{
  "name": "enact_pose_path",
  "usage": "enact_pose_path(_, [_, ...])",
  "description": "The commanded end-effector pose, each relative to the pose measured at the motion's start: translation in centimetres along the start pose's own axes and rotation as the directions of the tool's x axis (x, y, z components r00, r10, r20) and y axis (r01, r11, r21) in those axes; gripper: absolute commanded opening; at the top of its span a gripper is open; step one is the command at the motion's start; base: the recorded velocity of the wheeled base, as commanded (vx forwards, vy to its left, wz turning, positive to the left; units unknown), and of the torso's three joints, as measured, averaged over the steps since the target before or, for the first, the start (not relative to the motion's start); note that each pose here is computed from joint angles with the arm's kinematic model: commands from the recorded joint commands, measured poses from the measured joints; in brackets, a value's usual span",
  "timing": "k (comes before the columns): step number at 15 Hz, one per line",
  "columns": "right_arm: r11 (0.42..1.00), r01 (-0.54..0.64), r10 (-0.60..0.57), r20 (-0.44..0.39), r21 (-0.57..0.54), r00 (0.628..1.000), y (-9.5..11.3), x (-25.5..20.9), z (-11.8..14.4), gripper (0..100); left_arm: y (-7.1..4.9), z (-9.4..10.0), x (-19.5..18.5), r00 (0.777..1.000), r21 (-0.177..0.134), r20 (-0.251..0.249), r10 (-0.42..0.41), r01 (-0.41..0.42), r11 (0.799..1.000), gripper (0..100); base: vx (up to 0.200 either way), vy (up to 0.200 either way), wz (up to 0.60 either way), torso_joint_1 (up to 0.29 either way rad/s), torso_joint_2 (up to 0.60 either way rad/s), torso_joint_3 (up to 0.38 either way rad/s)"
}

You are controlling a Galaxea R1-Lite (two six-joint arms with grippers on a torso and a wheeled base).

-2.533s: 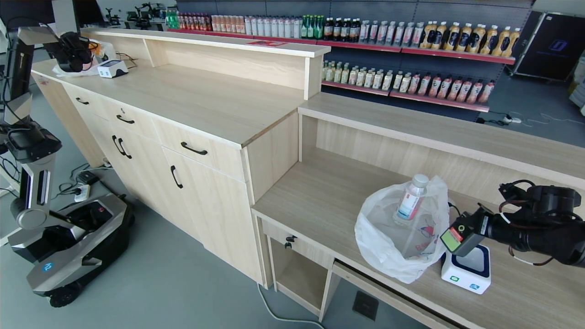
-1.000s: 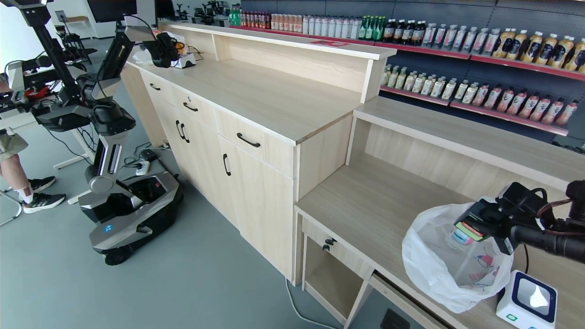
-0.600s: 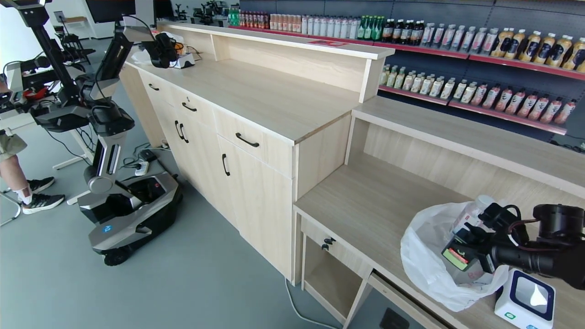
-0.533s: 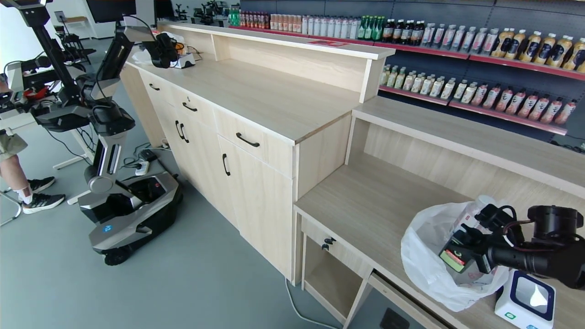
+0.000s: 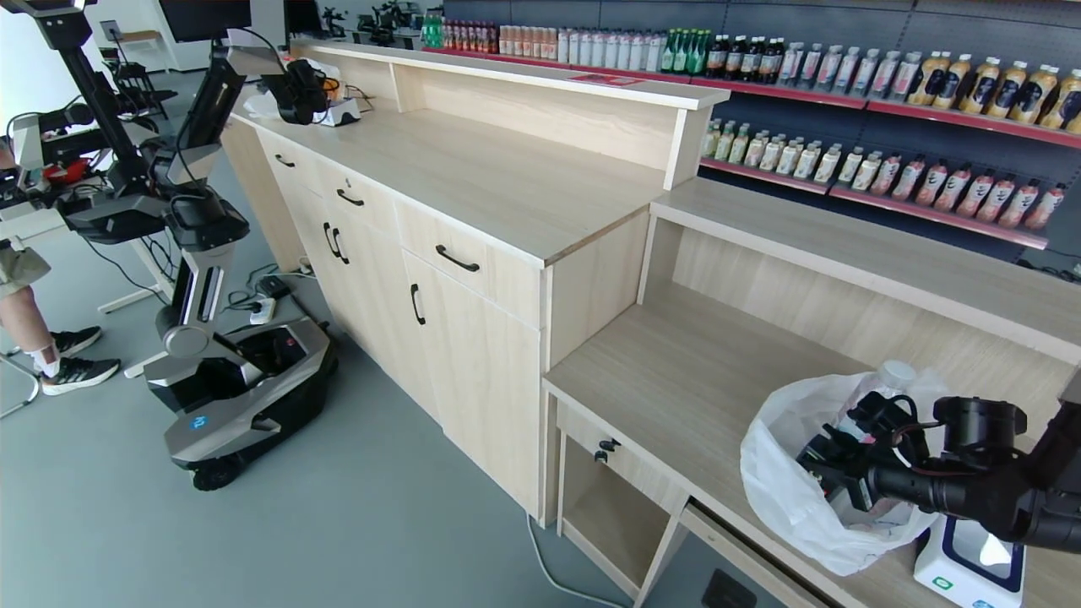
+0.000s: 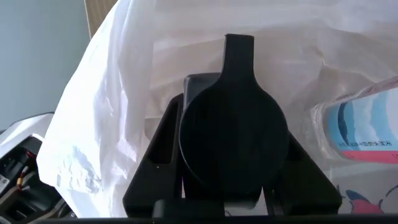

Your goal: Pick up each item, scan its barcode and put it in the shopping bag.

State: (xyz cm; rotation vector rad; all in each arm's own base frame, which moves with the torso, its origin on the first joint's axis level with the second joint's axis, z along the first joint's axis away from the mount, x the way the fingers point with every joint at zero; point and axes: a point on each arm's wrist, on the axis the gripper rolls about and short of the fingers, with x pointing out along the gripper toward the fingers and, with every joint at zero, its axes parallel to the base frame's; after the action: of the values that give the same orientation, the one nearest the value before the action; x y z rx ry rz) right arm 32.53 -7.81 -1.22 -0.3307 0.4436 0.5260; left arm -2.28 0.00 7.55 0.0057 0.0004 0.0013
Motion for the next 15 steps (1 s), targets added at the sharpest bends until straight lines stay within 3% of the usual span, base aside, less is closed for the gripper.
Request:
enact_pose_path(1, [1.0,-0.016,0.016,-0.025,0.027,1.0,0.3,0.7,-1.6,0,0.0,0.0,0.0,1.0,0.0,0.0,0.0,0.0,1.0,100,0.0,0.0,0.0,0.0,0.0,0.0])
enact_pose_path(7, [1.0,-0.014,0.014,-0.027,0.028,1.0,0.2,1.1,-2.1,0,0.0,0.0,0.0,1.0,0.0,0.0,0.0,0.0,1.0,100,0.0,0.0,0.0,0.0,0.0,0.0])
enact_pose_path(8, [0.999,-0.014,0.014,-0.027,0.03,1.0,0.2,1.1,-2.1,100,0.0,0.0,0.0,1.0,0.0,0.0,0.0,0.0,1.0,100,0.0,0.0,0.0,0.0,0.0,0.0])
enact_pose_path(10, [1.0,0.001,0.0,-0.019,0.026,1.0,-0.1,0.5,-1.8,100,0.0,0.0,0.0,1.0,0.0,0.0,0.0,0.0,1.0,100,0.0,0.0,0.0,0.0,0.0,0.0])
enact_pose_path(15, [0.994,0.106,-0.105,0.107,0.0,0.989,-2.1,-3.7,3.4,100,0.0,0.0,0.0,1.0,0.0,0.0,0.0,0.0,1.0,100,0.0,0.0,0.0,0.0,0.0,0.0])
